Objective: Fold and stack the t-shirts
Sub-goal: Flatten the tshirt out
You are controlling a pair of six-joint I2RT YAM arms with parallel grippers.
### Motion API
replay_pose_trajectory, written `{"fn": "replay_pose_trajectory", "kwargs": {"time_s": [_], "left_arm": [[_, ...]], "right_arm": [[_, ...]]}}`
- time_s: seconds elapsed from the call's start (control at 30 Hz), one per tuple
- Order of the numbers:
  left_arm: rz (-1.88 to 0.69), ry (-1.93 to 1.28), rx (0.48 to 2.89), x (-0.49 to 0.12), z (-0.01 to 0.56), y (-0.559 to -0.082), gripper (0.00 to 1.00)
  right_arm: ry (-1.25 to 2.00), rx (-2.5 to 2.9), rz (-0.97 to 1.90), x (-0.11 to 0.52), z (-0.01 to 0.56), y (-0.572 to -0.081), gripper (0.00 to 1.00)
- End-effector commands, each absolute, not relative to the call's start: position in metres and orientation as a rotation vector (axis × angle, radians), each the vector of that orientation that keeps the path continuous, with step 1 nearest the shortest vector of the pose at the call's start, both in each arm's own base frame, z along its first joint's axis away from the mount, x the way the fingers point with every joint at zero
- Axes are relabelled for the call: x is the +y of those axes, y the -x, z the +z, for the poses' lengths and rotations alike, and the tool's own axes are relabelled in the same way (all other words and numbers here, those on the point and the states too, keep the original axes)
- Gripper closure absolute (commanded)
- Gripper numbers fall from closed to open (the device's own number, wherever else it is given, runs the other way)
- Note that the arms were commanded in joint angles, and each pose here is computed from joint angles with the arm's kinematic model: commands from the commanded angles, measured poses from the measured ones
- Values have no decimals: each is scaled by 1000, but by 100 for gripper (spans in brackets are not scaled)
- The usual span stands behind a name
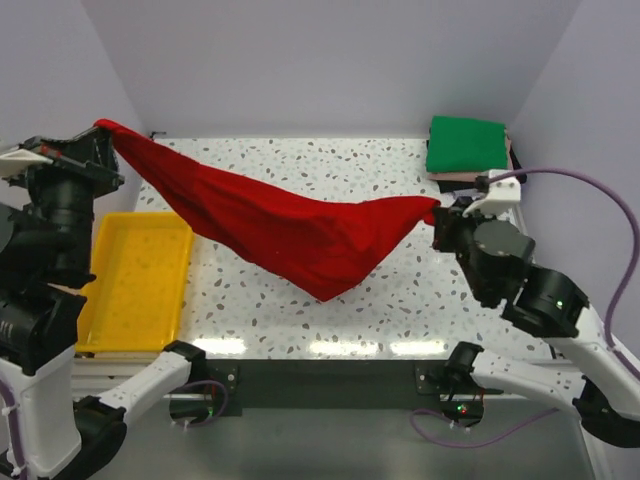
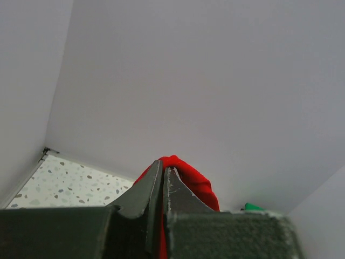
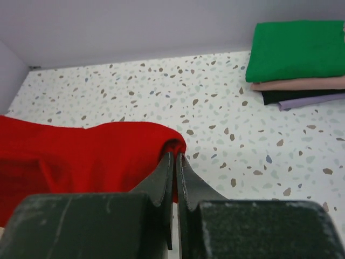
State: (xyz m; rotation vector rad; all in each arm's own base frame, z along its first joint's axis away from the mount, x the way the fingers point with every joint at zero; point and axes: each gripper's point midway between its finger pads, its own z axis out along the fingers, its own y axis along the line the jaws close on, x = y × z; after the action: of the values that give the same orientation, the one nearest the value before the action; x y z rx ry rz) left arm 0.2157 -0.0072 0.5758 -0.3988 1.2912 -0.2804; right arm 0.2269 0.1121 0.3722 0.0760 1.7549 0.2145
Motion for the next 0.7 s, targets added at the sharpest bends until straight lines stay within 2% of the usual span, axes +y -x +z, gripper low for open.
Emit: {"fn": "replay_pose_trajectory", "kwargs": {"time_s": [0.0, 0.13, 0.23, 0.33, 0.37, 0.4, 0.43, 0.47, 0.5, 0.53, 0.57, 0.6, 0.63, 0.67], "left_arm": [[-270, 430, 1192, 10, 595, -191, 100], [-276, 408, 1191, 5, 596, -195, 100], [-268, 358, 1259, -12, 584, -227, 100], [-255, 283, 1354, -41, 564, -284, 100], [-238, 217, 1434, -61, 543, -322, 100], [-230, 193, 1464, -69, 534, -342, 100], [-231, 178, 1479, -76, 535, -359, 100], [-246, 128, 1589, -94, 499, -409, 100], [-292, 92, 1634, -105, 485, -432, 100], [-347, 65, 1639, -113, 491, -448, 100], [-413, 51, 1766, -129, 438, -496, 100], [-446, 45, 1809, -136, 420, -515, 100], [-479, 35, 1802, -139, 427, -526, 98], [-499, 62, 1914, -143, 372, -560, 93]], "right_arm": [[-112, 1674, 198, 73, 405, -208, 100], [-103, 1665, 190, 71, 410, -208, 100], [-66, 1717, 77, 88, 389, -227, 100], [-55, 1772, -116, 99, 363, -263, 100], [-54, 1800, -129, 103, 358, -278, 100], [8, 1889, -81, 123, 334, -301, 100], [-63, 1950, -100, 102, 317, -327, 100], [-90, 2007, -63, 102, 301, -343, 100], [-48, 2140, 11, 118, 264, -365, 100], [-117, 2197, -5, 99, 245, -382, 100], [-144, 2245, 6, 98, 228, -391, 100], [-156, 2308, 20, 98, 207, -400, 100], [-183, 2414, 59, 94, 170, -408, 100], [-212, 2473, 90, 94, 146, -407, 100]]}}
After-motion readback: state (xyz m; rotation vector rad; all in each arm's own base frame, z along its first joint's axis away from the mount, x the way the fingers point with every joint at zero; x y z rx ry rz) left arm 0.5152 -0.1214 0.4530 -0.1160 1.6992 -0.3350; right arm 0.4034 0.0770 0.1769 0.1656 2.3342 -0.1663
